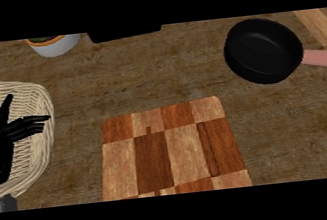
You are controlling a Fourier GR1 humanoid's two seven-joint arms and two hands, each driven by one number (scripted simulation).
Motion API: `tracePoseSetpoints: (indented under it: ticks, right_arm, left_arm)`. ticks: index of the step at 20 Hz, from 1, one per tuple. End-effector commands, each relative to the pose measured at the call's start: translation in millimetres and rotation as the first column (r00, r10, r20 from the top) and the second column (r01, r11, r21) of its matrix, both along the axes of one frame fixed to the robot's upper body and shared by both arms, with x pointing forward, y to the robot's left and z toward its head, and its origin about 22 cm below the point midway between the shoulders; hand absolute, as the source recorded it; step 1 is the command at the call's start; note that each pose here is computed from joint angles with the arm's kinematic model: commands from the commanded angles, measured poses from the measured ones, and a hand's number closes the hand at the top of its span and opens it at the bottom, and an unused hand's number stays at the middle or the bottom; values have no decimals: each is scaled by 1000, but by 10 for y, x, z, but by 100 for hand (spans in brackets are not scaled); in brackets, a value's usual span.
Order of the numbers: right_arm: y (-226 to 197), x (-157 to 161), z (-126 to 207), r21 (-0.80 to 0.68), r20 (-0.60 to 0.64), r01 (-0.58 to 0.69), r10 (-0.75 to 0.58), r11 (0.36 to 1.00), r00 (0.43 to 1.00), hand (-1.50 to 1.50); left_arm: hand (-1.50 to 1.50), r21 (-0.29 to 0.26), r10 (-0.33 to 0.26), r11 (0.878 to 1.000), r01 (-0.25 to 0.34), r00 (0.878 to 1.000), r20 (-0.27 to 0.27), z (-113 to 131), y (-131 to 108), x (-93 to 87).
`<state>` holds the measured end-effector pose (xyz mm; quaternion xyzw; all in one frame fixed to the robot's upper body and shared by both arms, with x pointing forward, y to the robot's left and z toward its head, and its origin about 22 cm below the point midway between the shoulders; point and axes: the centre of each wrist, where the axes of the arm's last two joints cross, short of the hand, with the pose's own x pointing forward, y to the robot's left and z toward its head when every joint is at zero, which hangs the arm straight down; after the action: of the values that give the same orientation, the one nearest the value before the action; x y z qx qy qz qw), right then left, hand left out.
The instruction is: Pick the can from the cutting board and place it in the pot
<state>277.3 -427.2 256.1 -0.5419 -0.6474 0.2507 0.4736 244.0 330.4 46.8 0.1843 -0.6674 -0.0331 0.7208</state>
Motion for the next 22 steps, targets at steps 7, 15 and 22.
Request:
tracePoseSetpoints:
  ticks: [7, 15, 22]
  right_arm:
    - [-423, -332, 767, 24, 57, -131, 130, 991, 990, 150]
    - [-328, -198, 954, 82, -74, -82, 88, 993, 993, 150]
    - [34, 119, 801, 106, -163, -90, 107, 990, 981, 150]
  left_arm:
    - [0, 76, 127, 991, -110, 955, -268, -280, 95, -53]
    - [0, 97, 91, 993, -70, 967, -239, -99, 3, 222]
    - [0, 85, 34, 996, -14, 971, -238, -147, -162, 363]
